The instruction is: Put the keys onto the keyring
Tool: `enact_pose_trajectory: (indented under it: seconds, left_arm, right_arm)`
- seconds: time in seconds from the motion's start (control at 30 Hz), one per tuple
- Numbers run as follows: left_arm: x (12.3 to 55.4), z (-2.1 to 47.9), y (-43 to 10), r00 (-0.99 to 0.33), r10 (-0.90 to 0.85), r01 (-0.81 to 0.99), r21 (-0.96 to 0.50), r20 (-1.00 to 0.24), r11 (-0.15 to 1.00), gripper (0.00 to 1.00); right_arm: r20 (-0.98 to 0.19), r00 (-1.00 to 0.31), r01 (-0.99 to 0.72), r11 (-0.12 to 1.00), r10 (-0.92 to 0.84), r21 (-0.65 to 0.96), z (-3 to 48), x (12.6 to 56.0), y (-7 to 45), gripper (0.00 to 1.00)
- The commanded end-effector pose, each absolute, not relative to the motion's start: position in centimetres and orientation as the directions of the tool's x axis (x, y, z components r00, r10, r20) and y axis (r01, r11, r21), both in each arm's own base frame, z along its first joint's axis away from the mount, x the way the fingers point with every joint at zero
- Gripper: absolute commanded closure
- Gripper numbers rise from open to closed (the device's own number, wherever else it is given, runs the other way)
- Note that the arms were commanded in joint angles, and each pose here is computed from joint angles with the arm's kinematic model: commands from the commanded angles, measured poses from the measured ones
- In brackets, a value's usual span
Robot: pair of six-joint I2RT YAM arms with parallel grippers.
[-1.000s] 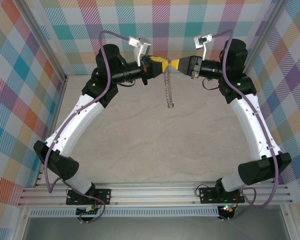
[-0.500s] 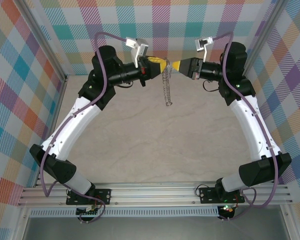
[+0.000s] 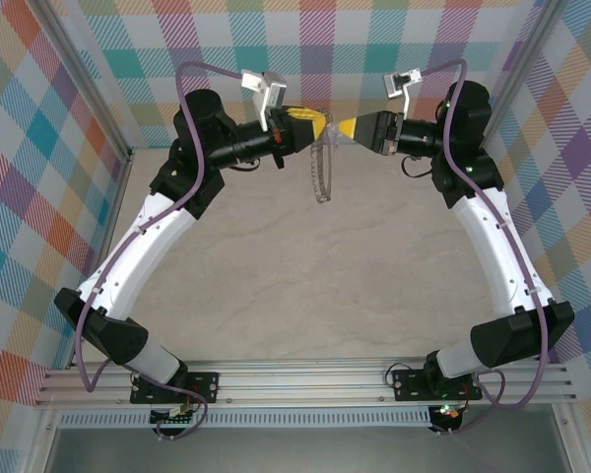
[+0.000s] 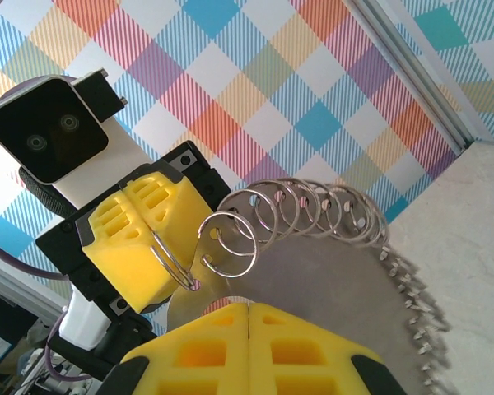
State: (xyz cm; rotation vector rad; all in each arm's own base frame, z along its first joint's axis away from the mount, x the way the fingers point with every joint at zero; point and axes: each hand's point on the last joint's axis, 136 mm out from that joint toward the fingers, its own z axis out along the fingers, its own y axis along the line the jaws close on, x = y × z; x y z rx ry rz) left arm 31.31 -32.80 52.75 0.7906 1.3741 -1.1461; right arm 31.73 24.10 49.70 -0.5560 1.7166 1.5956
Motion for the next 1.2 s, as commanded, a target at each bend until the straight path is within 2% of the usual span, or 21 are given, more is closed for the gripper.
enact_pose_trajectory:
  seconds: [0.0, 0.2, 0.5, 1.17]
  left_arm:
    - [30.5, 54.9, -32.4, -0.095, -0.203, 0.944, -0.153, -0.975, 0.294, 1.00]
    - [30.4, 54.9, -32.5, -0.099, -0.201, 0.946, -0.155, -0.975, 0.284, 1.00]
    - [30.5, 54.8, -32.6, -0.103, -0.200, 0.947, -0.158, -0.974, 0.280, 1.00]
    - [30.3, 54.9, -32.6, -0.101, -0.201, 0.949, -0.155, -0.974, 0.276, 1.00]
  right_arm:
    - [-0.811, -0.552, -0.798, 0.160, 0.191, 0.581, 52.9, 30.0, 23.2, 1.00]
    - [-0.842, -0.495, -0.823, 0.195, 0.215, 0.533, 54.5, 29.7, 22.8, 1.00]
    - [-0.861, -0.474, -0.852, 0.149, 0.186, 0.501, 56.2, 29.3, 23.6, 1.00]
    - [-0.857, -0.495, -0.844, 0.158, 0.141, 0.513, 54.3, 30.5, 25.3, 1.00]
